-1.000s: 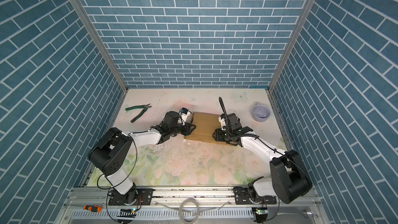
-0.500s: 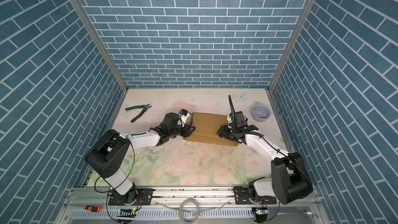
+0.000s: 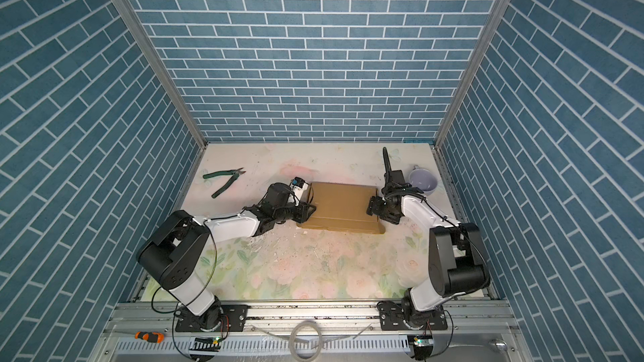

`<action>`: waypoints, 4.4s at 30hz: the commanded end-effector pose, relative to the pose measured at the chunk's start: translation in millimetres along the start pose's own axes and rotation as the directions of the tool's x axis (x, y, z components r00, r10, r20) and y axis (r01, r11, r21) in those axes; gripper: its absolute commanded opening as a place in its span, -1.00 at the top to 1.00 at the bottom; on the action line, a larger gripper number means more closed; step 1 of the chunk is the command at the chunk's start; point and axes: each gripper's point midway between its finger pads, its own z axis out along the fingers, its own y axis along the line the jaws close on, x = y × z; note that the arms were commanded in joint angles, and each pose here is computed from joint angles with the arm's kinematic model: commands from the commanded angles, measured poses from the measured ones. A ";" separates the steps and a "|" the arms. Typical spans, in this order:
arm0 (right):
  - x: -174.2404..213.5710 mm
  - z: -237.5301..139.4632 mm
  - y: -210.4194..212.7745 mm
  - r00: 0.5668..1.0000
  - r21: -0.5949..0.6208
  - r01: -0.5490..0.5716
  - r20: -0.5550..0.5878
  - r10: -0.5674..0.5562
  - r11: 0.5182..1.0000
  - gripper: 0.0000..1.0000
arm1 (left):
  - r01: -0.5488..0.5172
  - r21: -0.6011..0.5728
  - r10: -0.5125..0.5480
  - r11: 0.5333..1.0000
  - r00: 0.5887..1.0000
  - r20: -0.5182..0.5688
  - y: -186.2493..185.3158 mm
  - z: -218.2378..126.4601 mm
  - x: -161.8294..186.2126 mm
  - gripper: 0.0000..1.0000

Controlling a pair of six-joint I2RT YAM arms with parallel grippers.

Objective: Fold the paper box

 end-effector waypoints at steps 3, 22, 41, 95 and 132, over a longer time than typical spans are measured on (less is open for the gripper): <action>8.4 16.1 4.9 0.996 0.007 0.065 -0.066 -0.064 0.998 -0.04 | 0.012 0.001 -0.012 1.000 0.993 -0.119 -2.4 10.1 33.0 0.12; 20.6 32.7 -19.6 0.989 0.090 0.096 -0.119 -0.085 0.991 0.17 | 0.015 -0.158 -0.023 0.987 0.999 -0.048 29.6 -42.5 -37.5 -0.23; 27.3 31.6 42.8 0.988 -0.130 0.097 -0.107 -0.111 0.987 0.33 | 0.109 -0.092 -0.124 0.990 0.975 -0.185 21.9 10.7 6.2 0.21; 26.8 23.1 29.7 0.962 -0.493 -0.263 -0.200 0.185 0.829 -0.87 | 0.247 -0.347 -0.375 0.905 0.849 -0.372 126.7 -8.8 106.2 0.41; -5.6 17.9 94.4 0.931 -0.688 -0.360 -0.220 0.291 0.630 -0.16 | 0.309 -0.178 -0.326 0.934 0.942 -0.074 113.8 -39.8 13.2 0.05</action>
